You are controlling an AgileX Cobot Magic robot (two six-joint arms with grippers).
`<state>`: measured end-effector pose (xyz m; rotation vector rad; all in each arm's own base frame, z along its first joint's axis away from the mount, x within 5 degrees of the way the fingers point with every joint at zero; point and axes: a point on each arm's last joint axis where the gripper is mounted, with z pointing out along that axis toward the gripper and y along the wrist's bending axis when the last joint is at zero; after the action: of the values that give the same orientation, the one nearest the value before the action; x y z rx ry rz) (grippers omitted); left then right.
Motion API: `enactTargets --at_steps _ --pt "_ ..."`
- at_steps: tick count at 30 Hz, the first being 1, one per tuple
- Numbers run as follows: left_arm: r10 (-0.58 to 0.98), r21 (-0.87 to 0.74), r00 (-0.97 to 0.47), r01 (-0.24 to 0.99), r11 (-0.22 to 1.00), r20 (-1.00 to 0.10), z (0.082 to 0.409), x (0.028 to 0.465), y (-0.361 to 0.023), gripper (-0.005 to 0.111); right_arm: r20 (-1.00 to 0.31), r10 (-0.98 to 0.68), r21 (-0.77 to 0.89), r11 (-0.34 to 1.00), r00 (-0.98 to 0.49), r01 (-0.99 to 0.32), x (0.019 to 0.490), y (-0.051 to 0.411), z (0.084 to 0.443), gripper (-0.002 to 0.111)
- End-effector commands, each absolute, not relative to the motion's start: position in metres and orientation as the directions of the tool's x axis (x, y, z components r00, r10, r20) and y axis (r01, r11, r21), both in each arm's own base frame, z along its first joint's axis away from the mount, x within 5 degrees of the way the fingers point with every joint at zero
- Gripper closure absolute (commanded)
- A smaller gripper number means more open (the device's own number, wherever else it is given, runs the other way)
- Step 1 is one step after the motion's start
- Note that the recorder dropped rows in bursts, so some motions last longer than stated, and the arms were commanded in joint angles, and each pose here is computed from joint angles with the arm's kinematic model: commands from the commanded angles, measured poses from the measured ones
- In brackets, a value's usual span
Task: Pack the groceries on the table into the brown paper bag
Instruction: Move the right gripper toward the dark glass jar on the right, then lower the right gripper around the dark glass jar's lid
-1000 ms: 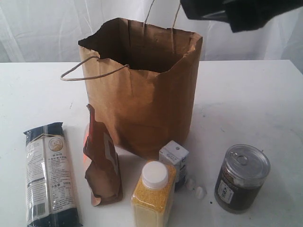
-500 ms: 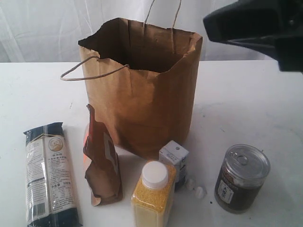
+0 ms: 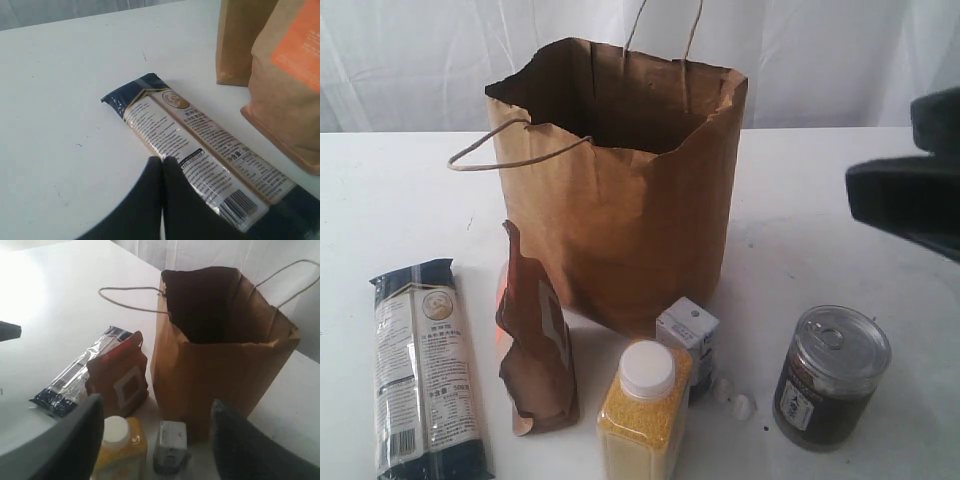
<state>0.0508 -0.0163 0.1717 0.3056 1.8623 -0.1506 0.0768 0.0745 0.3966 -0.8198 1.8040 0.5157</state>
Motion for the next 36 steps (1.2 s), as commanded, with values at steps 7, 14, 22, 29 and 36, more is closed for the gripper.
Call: enactTargets --at_steps 7,14,22,29,36 --pt "0.127 0.042 -0.29 0.284 0.958 -0.949 0.17 0.05 -0.016 0.107 -0.835 -0.345 0.017 0.761 -0.428 -0.648 0.078 0.064 0.346 0.046" --pt "0.127 0.042 -0.29 0.284 0.958 -0.949 0.17 0.05 -0.016 0.107 -0.784 -0.368 -0.023 0.822 -0.5 -0.569 0.085 0.057 0.319 0.031" --pt "0.127 0.042 -0.29 0.284 0.958 -0.949 0.17 0.05 -0.016 0.107 -0.7 -0.38 -0.065 0.877 -0.604 -0.476 0.107 0.059 0.298 0.014" --pt "0.127 0.042 -0.29 0.284 0.958 -0.949 0.17 0.05 -0.016 0.107 -0.55 -0.461 -0.09 0.861 -0.696 -0.5 0.137 0.08 0.273 0.014" --pt "0.127 0.042 -0.29 0.284 0.958 -0.949 0.17 0.05 -0.016 0.107 -0.571 -0.507 -0.133 0.833 -0.645 -0.537 0.153 0.089 0.29 0.014"
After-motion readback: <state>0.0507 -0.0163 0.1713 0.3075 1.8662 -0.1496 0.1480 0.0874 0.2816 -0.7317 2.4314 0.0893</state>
